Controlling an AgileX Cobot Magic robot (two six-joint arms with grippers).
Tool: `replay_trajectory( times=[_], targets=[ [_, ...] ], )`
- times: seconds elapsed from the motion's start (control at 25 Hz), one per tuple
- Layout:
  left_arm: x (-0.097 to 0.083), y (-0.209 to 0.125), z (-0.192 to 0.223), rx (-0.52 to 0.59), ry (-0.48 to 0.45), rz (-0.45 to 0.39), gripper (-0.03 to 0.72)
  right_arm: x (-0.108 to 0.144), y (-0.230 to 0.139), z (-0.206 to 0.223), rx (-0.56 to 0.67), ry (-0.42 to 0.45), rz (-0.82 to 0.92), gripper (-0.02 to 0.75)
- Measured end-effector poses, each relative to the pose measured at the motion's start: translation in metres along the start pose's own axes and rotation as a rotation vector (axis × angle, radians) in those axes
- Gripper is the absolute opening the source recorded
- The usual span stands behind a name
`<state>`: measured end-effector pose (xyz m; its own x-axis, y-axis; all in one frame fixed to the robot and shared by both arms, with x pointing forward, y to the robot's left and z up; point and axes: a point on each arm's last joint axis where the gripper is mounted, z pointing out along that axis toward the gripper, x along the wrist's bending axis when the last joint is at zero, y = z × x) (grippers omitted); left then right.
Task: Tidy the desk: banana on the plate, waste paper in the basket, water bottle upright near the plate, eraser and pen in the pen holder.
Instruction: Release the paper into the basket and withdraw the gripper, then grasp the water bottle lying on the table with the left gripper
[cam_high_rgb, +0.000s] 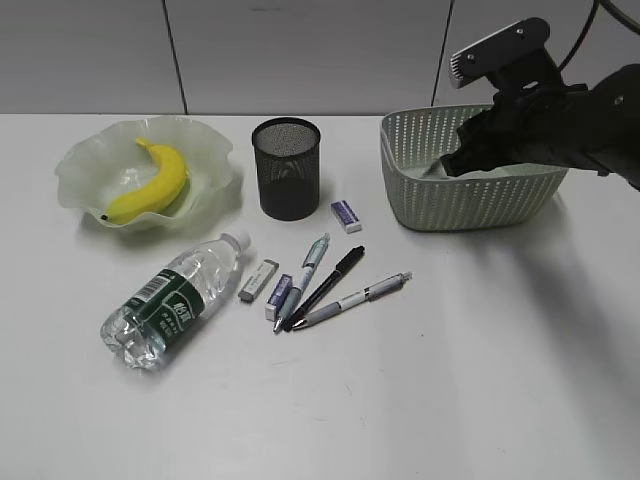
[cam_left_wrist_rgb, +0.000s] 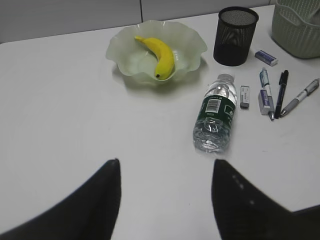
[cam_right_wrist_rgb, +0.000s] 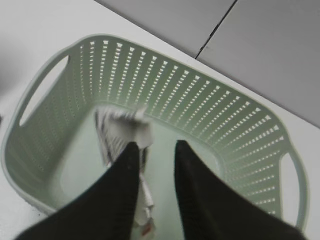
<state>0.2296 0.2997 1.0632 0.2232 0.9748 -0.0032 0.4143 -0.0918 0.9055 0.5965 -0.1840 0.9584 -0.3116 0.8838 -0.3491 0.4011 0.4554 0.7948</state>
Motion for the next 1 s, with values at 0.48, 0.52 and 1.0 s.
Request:
replay_trajectory(
  times=[0.48,0.52,1.0],
  targets=[
    [0.000,0.000,0.000,0.000,0.000,0.000,0.433,-0.006,0.051,-0.096,-0.040,0.314,0.120,0.543],
    [0.000,0.000,0.000,0.000,0.000,0.000,0.433,-0.010,0.052,-0.112,-0.057,0.316,0.137,0.543],
    [0.000,0.000,0.000,0.000,0.001,0.000,0.433,-0.041,-0.019,-0.247,0.290,0.189,0.252,0.545]
  ],
)
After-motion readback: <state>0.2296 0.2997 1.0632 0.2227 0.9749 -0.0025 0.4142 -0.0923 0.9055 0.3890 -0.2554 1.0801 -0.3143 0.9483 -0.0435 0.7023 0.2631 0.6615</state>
